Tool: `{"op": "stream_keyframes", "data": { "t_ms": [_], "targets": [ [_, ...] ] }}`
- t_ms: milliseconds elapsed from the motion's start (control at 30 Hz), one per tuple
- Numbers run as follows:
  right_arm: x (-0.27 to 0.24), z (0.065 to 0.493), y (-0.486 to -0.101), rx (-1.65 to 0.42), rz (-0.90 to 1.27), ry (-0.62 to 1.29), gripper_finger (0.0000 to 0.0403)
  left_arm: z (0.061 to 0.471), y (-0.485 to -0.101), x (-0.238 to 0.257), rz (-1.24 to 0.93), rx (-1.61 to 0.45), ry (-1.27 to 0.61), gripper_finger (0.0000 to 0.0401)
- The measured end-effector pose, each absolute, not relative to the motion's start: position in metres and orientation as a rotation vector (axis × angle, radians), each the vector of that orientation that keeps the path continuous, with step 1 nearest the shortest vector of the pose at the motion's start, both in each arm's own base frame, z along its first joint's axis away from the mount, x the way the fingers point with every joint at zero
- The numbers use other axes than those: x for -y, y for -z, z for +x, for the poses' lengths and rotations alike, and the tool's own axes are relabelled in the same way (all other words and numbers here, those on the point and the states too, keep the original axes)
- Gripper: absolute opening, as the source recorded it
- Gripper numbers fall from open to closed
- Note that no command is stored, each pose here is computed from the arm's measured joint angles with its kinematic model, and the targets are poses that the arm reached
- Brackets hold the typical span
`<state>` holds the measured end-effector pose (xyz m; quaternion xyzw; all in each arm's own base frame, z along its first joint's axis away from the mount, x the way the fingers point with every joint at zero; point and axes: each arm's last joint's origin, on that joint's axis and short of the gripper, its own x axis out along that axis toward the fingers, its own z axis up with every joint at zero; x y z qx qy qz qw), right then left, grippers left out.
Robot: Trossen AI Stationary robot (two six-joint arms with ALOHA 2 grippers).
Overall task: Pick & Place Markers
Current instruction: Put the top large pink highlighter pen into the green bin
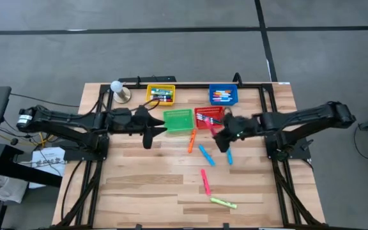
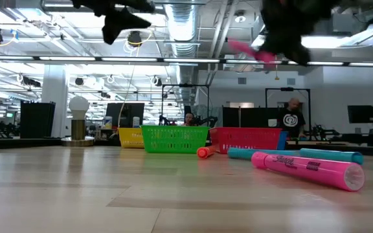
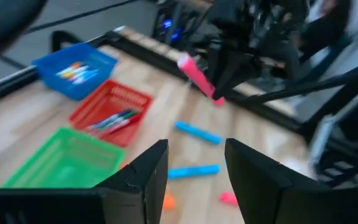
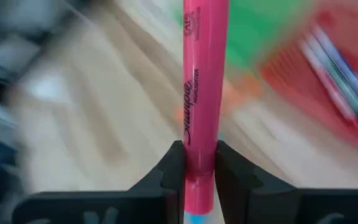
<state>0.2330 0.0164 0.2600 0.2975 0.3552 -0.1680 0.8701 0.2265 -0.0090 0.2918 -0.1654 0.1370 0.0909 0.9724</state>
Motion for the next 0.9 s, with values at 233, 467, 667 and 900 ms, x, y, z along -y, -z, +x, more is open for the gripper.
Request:
{"op": "stream_keyframes", "data": {
  "t_ms": [233,467,667,900],
  "targets": [
    [-0.012,0.252,-0.299,-0.345,0.554,0.175,0.0047,0.239,-0.299,0.003,-0.393,-0.163,-0.077,0.0163],
    [-0.011,0.272,-0.292,-0.291,0.548,0.132,0.0047,0.255,-0.299,0.003,-0.427,-0.074,-0.051,0.0187],
    [-0.010,0.296,-0.283,-0.221,0.591,0.056,0.0048,0.272,-0.292,0.004,-0.469,-0.018,-0.014,0.0209],
    [-0.003,0.313,-0.273,-0.187,0.648,0.011,0.0048,0.282,-0.287,0.004,-0.482,0.016,-0.007,0.0223]
  ]
}}
